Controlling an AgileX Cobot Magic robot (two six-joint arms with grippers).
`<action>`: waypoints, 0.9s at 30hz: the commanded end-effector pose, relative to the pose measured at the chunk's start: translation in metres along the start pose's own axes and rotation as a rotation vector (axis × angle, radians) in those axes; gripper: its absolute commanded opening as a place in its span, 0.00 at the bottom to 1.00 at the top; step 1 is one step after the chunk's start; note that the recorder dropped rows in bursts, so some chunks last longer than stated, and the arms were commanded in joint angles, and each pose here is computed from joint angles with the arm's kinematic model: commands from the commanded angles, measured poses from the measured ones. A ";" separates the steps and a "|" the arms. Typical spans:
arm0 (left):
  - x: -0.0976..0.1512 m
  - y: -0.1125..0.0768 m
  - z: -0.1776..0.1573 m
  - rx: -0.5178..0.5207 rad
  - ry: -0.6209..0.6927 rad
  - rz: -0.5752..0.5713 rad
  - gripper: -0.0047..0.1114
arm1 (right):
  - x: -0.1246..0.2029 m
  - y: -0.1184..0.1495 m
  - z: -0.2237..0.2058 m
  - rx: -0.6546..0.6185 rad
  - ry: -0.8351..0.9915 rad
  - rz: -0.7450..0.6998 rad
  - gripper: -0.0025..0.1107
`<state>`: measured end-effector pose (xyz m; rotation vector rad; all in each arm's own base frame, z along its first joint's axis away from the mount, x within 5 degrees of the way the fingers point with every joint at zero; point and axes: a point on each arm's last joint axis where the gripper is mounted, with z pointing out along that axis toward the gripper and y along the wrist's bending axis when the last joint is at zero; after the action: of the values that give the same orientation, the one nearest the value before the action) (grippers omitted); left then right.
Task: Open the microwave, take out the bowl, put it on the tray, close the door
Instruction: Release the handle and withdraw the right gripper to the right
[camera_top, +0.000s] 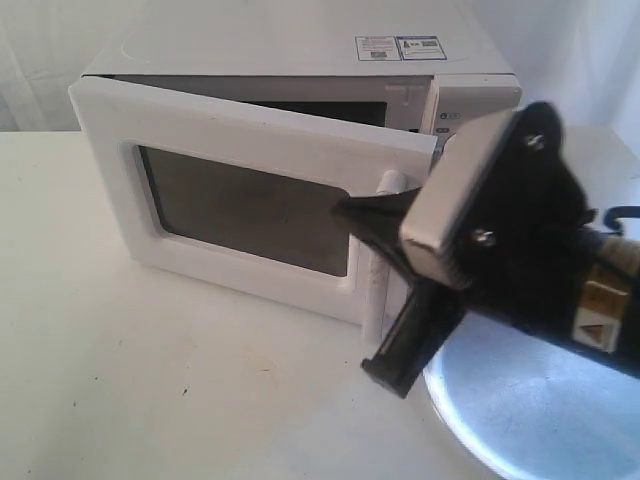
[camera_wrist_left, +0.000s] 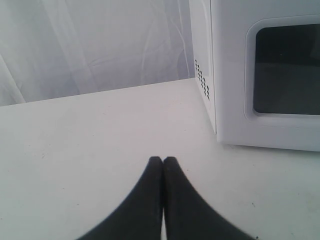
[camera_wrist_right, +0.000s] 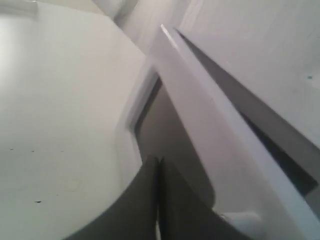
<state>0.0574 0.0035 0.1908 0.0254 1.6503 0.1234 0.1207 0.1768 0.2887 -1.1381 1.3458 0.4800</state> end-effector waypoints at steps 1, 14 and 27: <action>-0.001 0.000 0.000 0.005 -0.009 -0.007 0.04 | -0.002 -0.011 -0.028 0.081 0.070 0.001 0.02; -0.001 0.000 0.000 0.005 -0.009 -0.007 0.04 | 0.035 -0.074 -0.032 0.468 0.109 0.382 0.02; -0.001 0.000 0.000 0.005 -0.009 -0.007 0.04 | 0.078 -0.087 -0.005 0.488 0.266 0.356 0.02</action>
<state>0.0574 0.0035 0.1908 0.0254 1.6503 0.1234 0.2017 0.1104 0.2562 -0.5639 1.7962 0.2597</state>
